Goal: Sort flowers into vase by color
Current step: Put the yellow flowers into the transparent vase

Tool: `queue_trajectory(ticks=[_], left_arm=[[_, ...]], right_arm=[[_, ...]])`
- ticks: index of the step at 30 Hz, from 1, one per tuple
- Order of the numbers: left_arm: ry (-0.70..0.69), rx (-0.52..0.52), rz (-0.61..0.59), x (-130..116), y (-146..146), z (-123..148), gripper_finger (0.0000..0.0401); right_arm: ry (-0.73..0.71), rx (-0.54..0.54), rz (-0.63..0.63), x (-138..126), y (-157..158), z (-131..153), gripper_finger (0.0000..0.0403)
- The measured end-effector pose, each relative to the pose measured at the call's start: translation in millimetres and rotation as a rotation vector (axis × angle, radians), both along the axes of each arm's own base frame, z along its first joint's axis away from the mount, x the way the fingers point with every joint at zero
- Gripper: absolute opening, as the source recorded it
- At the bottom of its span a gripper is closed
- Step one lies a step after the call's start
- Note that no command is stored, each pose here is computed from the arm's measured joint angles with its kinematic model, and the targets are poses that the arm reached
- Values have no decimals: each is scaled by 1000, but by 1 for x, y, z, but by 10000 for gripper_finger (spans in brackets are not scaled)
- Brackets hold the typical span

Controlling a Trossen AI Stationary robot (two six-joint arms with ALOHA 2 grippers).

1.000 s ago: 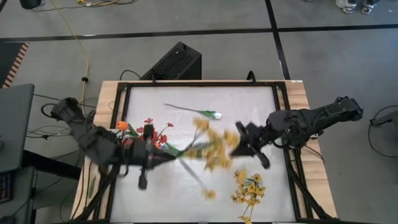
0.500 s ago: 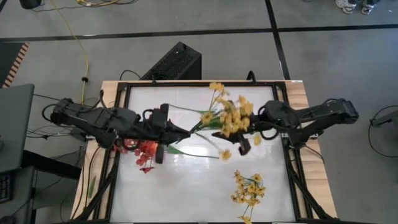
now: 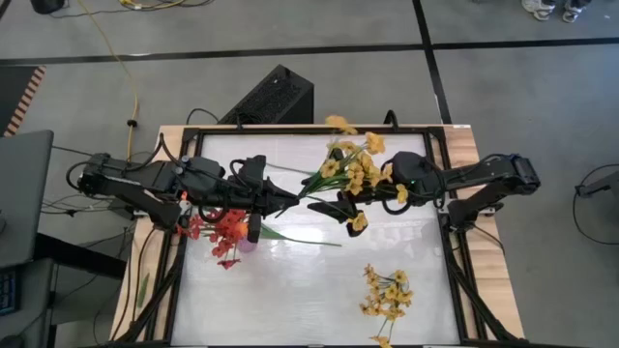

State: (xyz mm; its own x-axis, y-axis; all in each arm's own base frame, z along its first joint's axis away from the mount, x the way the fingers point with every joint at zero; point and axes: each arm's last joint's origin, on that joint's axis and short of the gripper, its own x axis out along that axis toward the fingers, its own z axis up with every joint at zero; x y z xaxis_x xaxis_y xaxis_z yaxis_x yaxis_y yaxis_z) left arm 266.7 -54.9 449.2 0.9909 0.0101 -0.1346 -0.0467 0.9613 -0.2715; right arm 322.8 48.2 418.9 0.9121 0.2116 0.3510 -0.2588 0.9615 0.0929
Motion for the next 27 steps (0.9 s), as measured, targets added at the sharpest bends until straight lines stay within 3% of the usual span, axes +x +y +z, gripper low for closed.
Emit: queue_trajectory(ticks=[3,6,12,19,27], left_arm=[[-1,-12,6,0,0,0,0],[3,-30,6,0,0,0,12],[27,-19,-6,-4,-4,-1,86],[-40,-26,34,-47,8,21,154],[-94,-19,96,-103,21,39,165]], right_arm=[[3,0,-1,2,0,5,254],[17,0,-5,0,0,9,206],[63,8,-52,-23,-5,23,40],[355,68,-108,-90,-15,30,46],[751,197,-202,-180,-15,11,33]])
